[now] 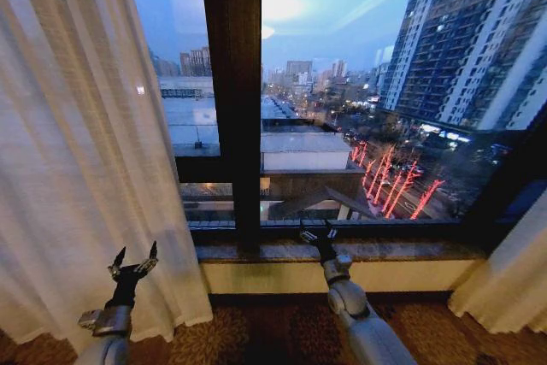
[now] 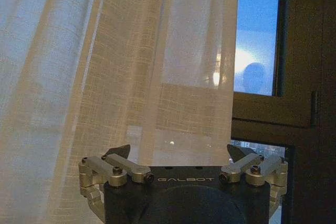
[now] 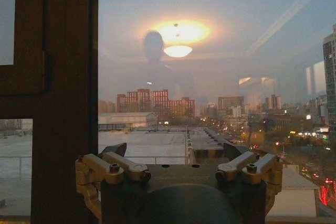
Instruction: Open the curtains by pulling them apart, changing their state from closed to fully open.
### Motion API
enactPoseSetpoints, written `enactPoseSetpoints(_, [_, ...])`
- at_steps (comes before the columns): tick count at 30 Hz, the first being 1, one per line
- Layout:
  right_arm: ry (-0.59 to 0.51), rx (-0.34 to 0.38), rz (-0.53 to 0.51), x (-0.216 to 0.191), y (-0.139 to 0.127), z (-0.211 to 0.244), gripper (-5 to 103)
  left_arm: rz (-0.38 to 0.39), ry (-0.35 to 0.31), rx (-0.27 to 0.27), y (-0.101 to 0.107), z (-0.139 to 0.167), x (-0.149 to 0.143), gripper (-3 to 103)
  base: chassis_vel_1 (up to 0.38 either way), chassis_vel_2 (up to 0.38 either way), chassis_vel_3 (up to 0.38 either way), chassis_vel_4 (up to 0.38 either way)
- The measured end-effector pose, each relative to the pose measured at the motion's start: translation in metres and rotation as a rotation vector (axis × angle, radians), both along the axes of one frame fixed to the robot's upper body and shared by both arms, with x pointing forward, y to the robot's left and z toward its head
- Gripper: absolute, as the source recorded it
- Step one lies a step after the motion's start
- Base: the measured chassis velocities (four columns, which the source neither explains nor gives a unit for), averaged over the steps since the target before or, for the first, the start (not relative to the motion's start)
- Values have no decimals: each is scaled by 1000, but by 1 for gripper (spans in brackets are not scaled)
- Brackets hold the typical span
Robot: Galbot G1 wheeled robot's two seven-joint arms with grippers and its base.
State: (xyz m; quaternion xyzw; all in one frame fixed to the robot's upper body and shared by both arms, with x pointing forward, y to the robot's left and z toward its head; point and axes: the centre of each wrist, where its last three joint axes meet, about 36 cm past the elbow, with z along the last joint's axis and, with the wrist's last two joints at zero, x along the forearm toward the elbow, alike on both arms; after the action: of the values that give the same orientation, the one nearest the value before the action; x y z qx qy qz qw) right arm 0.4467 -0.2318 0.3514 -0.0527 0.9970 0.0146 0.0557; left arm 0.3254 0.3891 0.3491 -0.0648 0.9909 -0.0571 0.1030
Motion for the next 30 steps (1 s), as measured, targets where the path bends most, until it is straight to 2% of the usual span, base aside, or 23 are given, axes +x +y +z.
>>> enactPoseSetpoints(30, [0, 0, 0, 0, 0, 0, 100, 0, 0, 0, 0, 0, 0, 100, 0, 0, 0, 0])
